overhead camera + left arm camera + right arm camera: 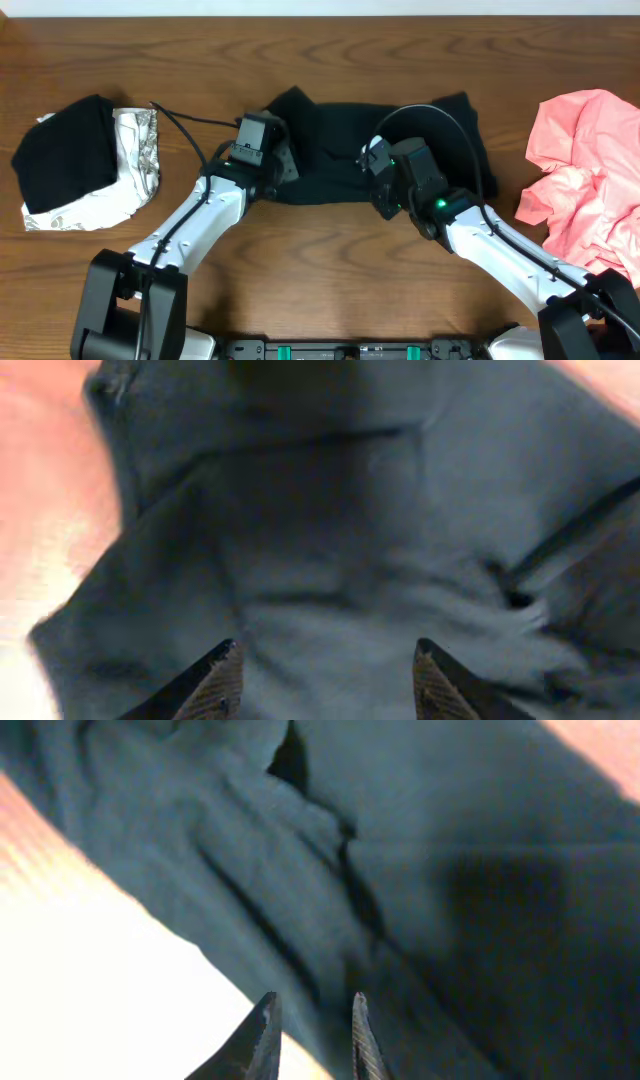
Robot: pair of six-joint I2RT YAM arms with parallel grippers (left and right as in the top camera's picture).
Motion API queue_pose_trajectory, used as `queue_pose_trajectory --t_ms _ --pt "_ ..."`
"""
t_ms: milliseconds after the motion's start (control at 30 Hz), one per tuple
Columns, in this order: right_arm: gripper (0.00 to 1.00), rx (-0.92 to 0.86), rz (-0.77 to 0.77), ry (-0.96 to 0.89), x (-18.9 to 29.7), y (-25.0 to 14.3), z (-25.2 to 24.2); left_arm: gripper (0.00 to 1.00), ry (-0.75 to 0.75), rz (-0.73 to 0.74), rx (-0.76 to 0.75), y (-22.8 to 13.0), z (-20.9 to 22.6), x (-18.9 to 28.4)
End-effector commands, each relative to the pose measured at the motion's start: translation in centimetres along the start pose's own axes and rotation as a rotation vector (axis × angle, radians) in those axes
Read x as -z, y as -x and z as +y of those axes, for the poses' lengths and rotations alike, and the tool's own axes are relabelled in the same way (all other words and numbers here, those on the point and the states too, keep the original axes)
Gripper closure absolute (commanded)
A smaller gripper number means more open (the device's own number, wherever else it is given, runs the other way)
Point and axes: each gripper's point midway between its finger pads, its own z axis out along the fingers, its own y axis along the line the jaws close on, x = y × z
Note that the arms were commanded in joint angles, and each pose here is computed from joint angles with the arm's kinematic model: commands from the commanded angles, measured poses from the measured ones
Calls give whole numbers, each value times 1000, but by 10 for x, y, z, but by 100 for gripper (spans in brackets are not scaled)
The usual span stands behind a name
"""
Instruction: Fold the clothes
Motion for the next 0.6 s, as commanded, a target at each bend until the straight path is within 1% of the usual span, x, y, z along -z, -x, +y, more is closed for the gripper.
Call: queue_pose_trajectory --t_ms 0,67,167,400,467,567 --pt "77 17 5 35 3 1 4 45 32 36 -6 -6 5 0" --pt "77 19 46 2 1 -8 -1 45 58 71 -2 -15 11 1" --pt "79 14 107 -97 -2 -23 -20 45 81 102 2 -22 17 2" --pt "80 -81 144 -135 -2 -35 -39 44 94 117 3 -28 22 1" --pt "79 -108 160 -134 -1 -41 -43 37 98 120 3 -30 23 0" --pt "80 -158 210 -142 2 -54 -48 32 103 128 4 -33 26 -1"
